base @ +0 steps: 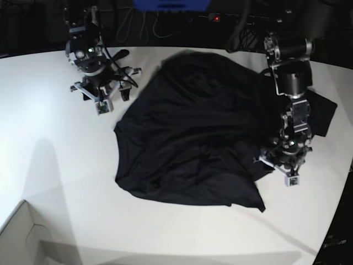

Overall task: Layout the t-shirt on the table in an organized manner, then fold the t-shirt properly
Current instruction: 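Drag the shirt edge outward with the left gripper, then release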

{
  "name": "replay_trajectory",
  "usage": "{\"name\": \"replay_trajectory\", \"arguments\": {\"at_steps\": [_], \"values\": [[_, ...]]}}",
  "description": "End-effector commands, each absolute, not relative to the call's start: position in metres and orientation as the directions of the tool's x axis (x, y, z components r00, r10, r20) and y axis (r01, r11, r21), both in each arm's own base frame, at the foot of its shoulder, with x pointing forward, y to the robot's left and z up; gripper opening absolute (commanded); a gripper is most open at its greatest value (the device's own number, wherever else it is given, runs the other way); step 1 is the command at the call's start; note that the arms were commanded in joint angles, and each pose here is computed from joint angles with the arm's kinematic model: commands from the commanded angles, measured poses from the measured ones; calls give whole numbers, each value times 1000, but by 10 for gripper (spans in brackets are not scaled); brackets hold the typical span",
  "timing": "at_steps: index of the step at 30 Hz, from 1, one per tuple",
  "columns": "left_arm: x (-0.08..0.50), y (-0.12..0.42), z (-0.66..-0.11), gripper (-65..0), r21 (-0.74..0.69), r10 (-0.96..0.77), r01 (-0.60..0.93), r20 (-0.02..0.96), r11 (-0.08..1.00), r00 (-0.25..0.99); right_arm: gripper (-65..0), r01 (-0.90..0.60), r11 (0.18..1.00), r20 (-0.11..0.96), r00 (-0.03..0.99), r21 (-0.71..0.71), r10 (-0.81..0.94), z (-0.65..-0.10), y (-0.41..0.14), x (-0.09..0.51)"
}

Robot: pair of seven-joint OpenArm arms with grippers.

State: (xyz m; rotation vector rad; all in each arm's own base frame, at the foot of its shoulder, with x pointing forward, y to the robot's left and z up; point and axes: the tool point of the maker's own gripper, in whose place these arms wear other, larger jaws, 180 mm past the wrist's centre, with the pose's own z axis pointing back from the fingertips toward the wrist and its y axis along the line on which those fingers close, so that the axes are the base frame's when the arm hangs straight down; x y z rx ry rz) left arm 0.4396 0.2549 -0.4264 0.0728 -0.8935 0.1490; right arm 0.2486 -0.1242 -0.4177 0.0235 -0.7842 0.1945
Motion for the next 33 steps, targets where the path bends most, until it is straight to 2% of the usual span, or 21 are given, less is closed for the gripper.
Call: {"name": "replay_trajectory", "arguments": {"at_steps": [1, 4, 5, 7, 8, 9, 11, 14, 19, 25, 29, 33], "values": [[445, 258, -423, -313, 21, 80, -155, 782, 988, 618, -303, -181, 982, 732, 662, -57, 164, -408, -125, 257], [438, 259, -437, -325, 49, 54, -141, 759, 989, 649, -303, -181, 982, 732, 662, -57, 164, -408, -125, 257], [435, 259, -440, -365, 59, 45, -135, 752, 989, 657, -303, -181, 982, 733, 660, -57, 164, -408, -125, 257], [427, 262, -446, -512, 59, 49, -139, 744, 989, 667, -303, -180, 982, 740, 653, -59, 164, -405, -125, 262], [425, 263, -448, -615, 55, 57, -145, 742, 988, 668, -303, -180, 982, 742, 650, -59, 164, -404, -125, 263], [423, 266, -448, -650, 50, 68, -155, 741, 987, 668, -303, -180, 982, 743, 649, -60, 164, -404, -125, 264], [424, 280, -439, -627, 54, 73, -173, 757, 983, 649, -303, -181, 982, 744, 648, -58, 163, -403, -124, 265], [417, 296, -429, -650, 34, 105, -210, 781, 977, 615, -303, -181, 982, 745, 647, -58, 163, -403, -124, 265], [408, 332, -382, -650, -26, 168, -276, 846, 961, 506, -303, -182, 982, 746, 646, -58, 164, -403, -123, 265], [389, 393, -324, -650, -123, 292, -437, 892, 891, 345, -303, -181, 982, 744, 648, -56, 162, -405, -123, 268], [377, 420, -308, -650, -147, 318, -498, 907, 855, 277, -303, -181, 982, 733, 661, -55, 163, -411, -124, 266], [373, 435, -300, -650, -134, 307, -516, 914, 846, 265, -303, -180, 982, 729, 665, -53, 161, -413, -124, 265]]}}
